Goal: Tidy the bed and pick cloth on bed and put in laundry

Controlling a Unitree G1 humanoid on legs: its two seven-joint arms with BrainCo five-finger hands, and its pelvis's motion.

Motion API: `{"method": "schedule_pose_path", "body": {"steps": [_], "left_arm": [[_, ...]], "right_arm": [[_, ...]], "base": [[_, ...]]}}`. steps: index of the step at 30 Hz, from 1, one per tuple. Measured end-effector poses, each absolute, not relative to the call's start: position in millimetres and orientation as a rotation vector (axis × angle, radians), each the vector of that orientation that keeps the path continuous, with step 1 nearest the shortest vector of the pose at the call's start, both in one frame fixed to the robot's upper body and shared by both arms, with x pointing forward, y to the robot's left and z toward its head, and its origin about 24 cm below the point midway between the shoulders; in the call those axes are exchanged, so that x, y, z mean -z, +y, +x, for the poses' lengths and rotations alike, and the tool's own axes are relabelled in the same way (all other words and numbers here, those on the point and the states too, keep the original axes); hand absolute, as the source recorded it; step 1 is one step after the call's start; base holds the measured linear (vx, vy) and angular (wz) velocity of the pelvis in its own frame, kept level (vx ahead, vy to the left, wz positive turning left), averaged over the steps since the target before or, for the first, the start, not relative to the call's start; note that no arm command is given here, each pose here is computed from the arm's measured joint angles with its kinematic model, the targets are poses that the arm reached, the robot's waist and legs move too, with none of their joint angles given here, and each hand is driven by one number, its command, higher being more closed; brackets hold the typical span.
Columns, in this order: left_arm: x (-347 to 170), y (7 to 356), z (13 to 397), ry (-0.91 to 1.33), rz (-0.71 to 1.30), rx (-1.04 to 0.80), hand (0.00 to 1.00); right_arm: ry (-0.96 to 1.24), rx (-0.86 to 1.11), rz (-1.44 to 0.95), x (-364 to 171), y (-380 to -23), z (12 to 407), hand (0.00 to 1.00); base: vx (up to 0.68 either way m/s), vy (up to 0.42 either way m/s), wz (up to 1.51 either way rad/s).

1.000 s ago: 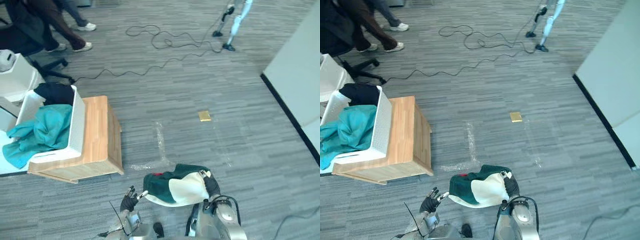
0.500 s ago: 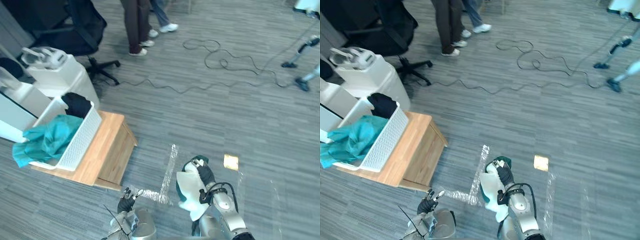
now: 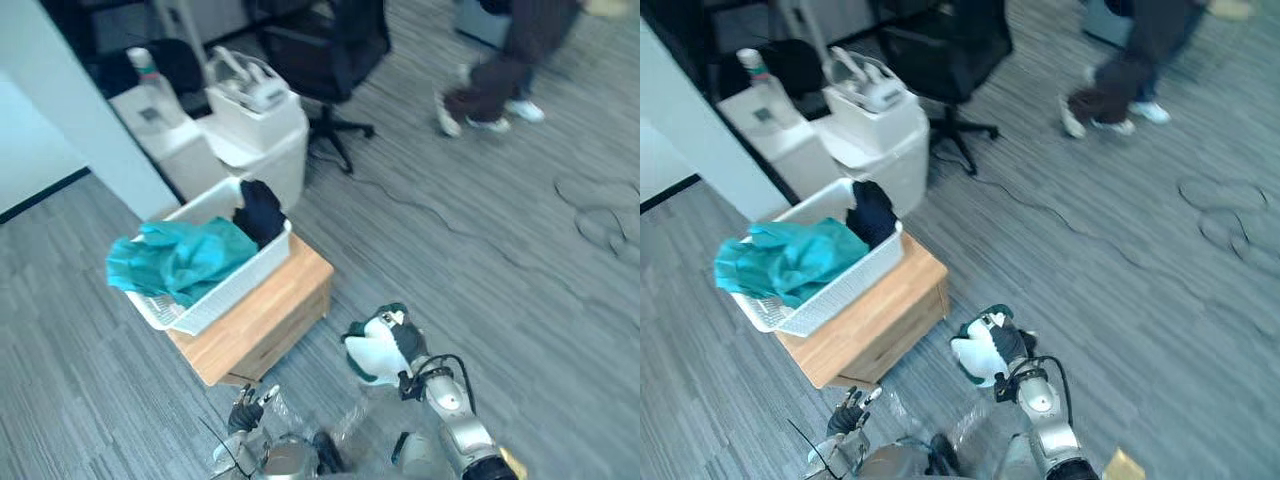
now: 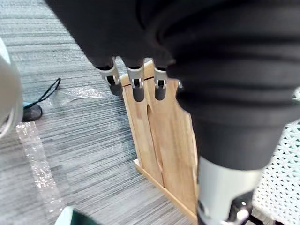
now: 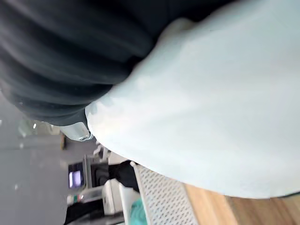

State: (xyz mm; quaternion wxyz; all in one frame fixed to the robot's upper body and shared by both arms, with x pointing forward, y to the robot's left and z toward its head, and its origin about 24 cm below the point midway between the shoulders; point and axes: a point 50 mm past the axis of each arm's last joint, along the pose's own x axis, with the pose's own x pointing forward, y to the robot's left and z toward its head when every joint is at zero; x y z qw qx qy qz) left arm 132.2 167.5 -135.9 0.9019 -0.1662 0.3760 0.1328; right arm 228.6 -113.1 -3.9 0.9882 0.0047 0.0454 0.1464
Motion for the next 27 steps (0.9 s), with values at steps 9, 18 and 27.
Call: {"method": "schedule_pose_path", "body": {"steps": [9,18,27], "left_arm": [[135,139,145,0.79,-0.244,-0.087,0.0],[128,129,147,0.758,-0.244,-0.007,0.0],[110,120,165,0.654,-0.214,0.114,0.0]], "right_arm": [[0.155,-0.242,0.043,17,-124,216,1.0],[0.149,-0.168,0.052,16,-140,209,1.0],[0.103,-0.168,0.084,6,-131,215,1.0]], "base": [[0.4,-0.391,1.06],[0.23,0.07,0.27],[0.16,0.234,-0.03]]}}
